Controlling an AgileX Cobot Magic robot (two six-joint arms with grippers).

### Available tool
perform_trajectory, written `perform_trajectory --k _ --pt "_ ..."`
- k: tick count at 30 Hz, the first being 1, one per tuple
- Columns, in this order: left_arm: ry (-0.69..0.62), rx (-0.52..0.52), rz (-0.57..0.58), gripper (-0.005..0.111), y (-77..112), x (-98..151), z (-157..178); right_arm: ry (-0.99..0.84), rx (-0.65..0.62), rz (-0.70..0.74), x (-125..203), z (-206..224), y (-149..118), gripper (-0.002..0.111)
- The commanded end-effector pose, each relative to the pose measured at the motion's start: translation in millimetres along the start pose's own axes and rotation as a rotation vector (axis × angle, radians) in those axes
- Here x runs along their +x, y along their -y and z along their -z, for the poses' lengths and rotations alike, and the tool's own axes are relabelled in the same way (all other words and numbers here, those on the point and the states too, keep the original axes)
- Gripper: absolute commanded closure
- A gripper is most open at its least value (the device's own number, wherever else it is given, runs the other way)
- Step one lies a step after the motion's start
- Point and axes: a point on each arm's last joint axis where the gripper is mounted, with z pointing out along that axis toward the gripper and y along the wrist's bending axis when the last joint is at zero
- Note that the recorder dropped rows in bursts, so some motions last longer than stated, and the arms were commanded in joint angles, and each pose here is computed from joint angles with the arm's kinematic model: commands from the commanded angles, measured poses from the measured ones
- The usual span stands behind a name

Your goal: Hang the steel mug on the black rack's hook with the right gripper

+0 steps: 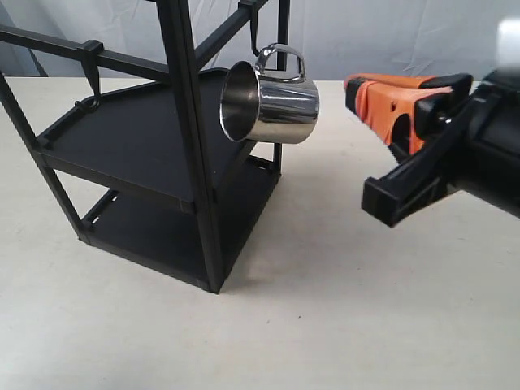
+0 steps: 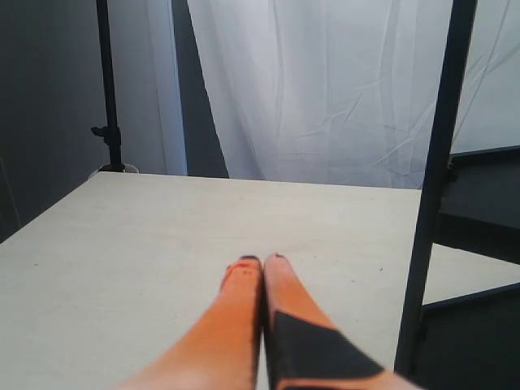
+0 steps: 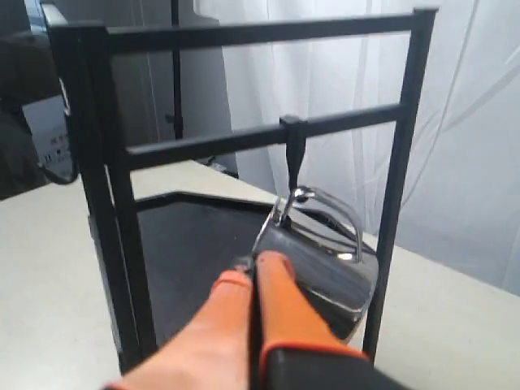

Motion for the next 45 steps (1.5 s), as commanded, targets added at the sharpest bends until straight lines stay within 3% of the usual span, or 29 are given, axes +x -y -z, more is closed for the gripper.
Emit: perform_trajectory --k 1,11,16,18,23,31,39,45 --pt "0.010 0.010 0.009 0.105 0.6 -1 0 0.081 -0.006 0.012 -12 18 1 0.108" --pt "0.010 0.010 0.009 0.105 0.6 -1 0 0.168 0.003 0.070 -24 35 3 0.108" --pt "0.010 0.010 0.009 0.105 0.6 -1 0 0.162 0.013 0.029 -20 39 5 0.108" --pt "0.010 0.010 0.009 0.105 0.6 -1 0 0.156 0.064 -0.009 -13 44 13 0.108" --pt "0.010 0.010 0.009 0.105 0.6 -1 0 0.152 0.226 -0.267 10 72 35 0.108" --pt "0.010 0.010 0.009 0.105 0.6 -1 0 0.090 0.429 -0.081 50 111 38 0.108" --pt "0.010 0.010 0.009 0.105 0.6 -1 0 0.104 0.590 -0.115 110 123 39 0.108" --pt "0.010 0.010 0.009 0.105 0.6 -1 0 0.043 0.572 -0.141 123 119 38 0.108"
